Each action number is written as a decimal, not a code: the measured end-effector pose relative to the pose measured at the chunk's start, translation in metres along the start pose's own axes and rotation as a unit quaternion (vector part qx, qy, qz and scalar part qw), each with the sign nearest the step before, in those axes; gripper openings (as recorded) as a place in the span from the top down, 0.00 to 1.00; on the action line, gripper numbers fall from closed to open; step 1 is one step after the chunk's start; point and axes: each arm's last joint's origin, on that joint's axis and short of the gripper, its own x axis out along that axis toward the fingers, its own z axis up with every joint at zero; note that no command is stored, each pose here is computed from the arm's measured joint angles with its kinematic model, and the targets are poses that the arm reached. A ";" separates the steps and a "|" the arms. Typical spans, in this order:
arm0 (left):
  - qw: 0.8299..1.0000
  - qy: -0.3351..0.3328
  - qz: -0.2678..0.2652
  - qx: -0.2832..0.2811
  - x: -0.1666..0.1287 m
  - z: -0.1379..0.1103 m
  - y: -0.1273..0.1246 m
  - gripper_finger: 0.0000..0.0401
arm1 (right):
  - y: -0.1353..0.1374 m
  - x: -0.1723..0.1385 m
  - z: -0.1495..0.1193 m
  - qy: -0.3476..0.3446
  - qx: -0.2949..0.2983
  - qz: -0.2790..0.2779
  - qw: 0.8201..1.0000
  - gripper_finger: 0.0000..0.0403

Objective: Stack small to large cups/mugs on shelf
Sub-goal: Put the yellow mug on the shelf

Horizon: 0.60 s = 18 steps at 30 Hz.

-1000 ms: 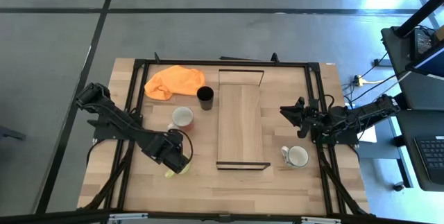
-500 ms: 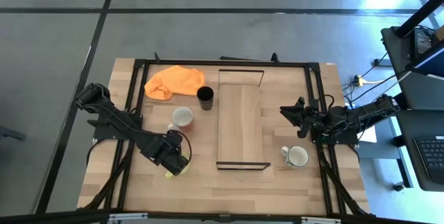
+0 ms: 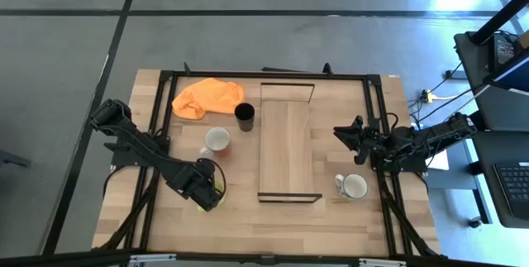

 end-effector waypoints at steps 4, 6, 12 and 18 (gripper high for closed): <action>1.000 0.000 -0.001 -0.011 0.000 -0.001 0.000 0.71 | 0.000 0.000 0.000 0.000 0.000 0.000 1.000 0.74; 1.000 -0.001 -0.002 -0.011 0.000 -0.001 0.000 0.71 | 0.000 0.000 0.000 0.000 0.000 0.000 1.000 0.74; 1.000 0.000 -0.002 -0.011 0.000 -0.001 0.000 0.72 | 0.000 0.000 0.000 0.000 0.000 0.000 1.000 0.74; 1.000 0.000 -0.004 -0.015 0.000 0.001 -0.001 0.75 | 0.000 0.000 0.000 0.000 0.000 0.000 1.000 0.74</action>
